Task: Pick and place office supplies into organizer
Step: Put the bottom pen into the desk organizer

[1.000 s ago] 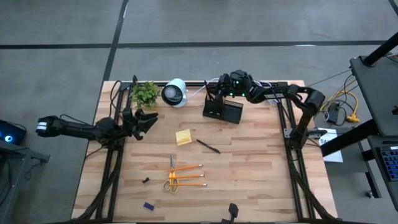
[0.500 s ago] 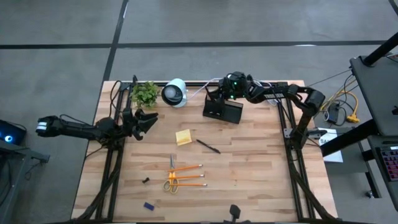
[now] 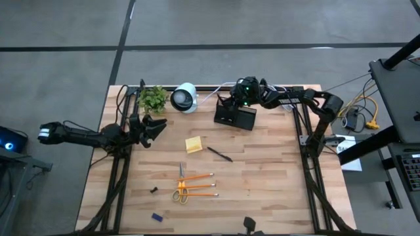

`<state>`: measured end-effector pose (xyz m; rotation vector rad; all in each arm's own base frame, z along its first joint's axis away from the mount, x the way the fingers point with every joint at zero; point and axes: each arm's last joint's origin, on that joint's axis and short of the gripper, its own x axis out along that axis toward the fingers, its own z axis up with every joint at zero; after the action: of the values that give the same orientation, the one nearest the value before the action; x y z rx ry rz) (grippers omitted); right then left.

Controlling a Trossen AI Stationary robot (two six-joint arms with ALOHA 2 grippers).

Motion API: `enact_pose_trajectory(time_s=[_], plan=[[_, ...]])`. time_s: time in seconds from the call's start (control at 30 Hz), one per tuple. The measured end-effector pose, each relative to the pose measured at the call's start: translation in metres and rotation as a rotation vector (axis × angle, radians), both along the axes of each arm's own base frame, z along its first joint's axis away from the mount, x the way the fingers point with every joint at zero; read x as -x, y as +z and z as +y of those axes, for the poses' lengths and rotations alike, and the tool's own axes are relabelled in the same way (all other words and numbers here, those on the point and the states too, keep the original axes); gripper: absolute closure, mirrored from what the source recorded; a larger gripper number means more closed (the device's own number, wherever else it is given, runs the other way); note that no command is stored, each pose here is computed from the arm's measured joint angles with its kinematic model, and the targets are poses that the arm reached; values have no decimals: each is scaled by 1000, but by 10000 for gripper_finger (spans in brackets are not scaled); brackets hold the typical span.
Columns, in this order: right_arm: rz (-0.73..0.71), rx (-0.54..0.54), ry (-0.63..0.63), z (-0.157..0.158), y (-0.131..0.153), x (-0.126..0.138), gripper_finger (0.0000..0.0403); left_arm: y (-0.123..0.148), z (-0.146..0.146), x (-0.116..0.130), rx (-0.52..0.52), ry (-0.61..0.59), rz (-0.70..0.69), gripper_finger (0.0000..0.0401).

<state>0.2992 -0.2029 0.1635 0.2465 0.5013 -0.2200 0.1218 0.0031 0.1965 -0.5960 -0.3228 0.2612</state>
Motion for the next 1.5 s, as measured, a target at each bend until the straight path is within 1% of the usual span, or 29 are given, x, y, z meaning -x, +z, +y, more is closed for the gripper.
enact_pose_trajectory(time_s=[0.27,0.43,0.6,0.77,0.93,1.1,1.5], plan=[[33,5,8,1,-1,1,390,0,0,0,0,0,1,235],[74,16,7,-2,3,-1,389,0,0,0,0,0,0,235],[99,43,-3,-6,13,-6,369,0,0,0,0,0,0,235],[109,37,-1,-8,17,-8,356,0,0,0,0,0,1,235],[150,29,15,-6,13,-6,361,0,0,0,0,0,1,235],[158,20,14,-6,12,-5,363,0,0,0,0,0,1,235],[154,0,3,-5,12,-5,326,0,0,0,-2,0,2,235]])
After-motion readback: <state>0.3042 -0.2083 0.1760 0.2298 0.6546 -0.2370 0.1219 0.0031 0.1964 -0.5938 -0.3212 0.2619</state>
